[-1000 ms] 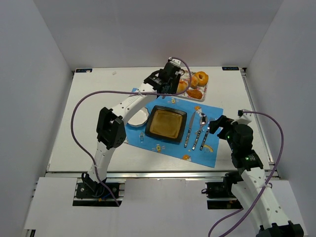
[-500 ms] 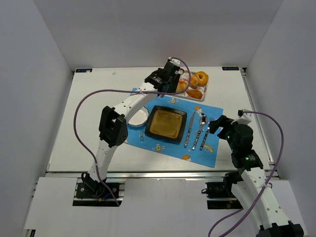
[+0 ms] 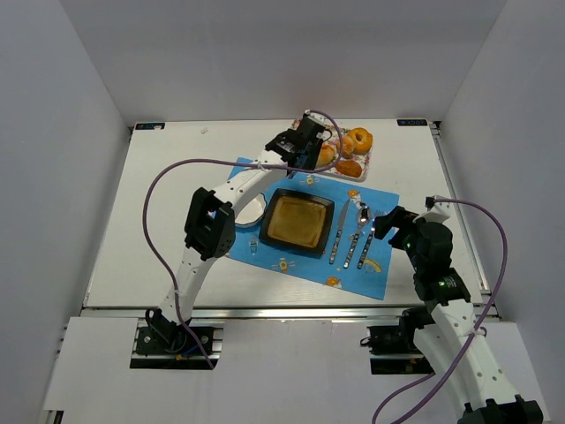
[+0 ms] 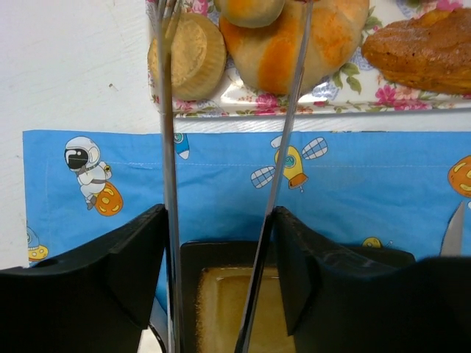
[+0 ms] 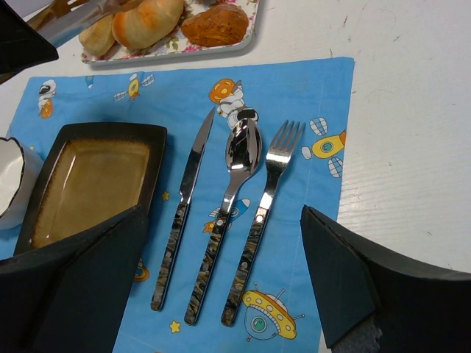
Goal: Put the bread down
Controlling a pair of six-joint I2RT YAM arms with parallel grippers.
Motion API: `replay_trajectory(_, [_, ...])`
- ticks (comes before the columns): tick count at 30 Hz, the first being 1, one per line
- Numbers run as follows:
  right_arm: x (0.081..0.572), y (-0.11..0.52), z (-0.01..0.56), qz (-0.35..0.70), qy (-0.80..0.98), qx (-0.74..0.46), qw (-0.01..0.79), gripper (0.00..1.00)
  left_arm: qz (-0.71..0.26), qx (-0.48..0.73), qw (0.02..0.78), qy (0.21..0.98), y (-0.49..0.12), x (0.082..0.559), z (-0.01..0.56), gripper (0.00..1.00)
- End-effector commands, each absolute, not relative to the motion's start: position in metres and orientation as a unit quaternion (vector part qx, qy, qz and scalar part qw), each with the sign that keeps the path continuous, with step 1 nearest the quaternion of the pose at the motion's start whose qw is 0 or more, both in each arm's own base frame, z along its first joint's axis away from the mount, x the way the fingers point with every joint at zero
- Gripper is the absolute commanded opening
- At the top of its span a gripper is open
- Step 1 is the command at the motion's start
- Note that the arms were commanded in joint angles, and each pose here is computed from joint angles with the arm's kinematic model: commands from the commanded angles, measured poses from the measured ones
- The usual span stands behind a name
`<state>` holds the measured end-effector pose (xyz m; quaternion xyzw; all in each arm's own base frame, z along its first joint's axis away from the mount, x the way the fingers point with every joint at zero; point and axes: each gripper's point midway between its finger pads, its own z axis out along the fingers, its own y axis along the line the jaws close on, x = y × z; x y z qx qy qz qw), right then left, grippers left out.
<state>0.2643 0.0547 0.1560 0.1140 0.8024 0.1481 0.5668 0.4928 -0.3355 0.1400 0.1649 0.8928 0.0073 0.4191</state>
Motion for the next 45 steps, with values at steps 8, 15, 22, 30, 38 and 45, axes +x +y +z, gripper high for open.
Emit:
replay_trajectory(8, [0.269, 0.054, 0.169, 0.151, 0.787, 0.113, 0.588, 0.89, -0.007, 0.122, 0.491, 0.863, -0.335, 0.506, 0.193, 0.42])
replay_trajectory(15, [0.269, 0.062, 0.172, 0.165, 0.784, 0.095, 0.59, 0.89, -0.015, 0.114, 0.51, 0.852, -0.324, 0.494, 0.227, 0.32])
replay_trajectory(22, [0.269, 0.062, 0.171, 0.167, 0.784, 0.092, 0.59, 0.89, -0.053, 0.123, 0.553, 0.822, -0.313, 0.445, 0.286, 0.32])
replay_trajectory(30, [0.266, 0.061, 0.174, 0.163, 0.784, 0.091, 0.592, 0.89, -0.032, 0.124, 0.527, 0.84, -0.291, 0.365, 0.268, 0.36])
replay_trajectory(38, [0.264, 0.06, 0.179, 0.166, 0.778, 0.092, 0.599, 0.89, -0.021, 0.103, 0.494, 0.863, -0.266, 0.276, 0.227, 0.36])
replay_trajectory(45, [0.264, 0.062, 0.18, 0.173, 0.774, 0.089, 0.602, 0.89, 0.018, 0.121, 0.426, 0.896, -0.252, 0.225, 0.158, 0.34])
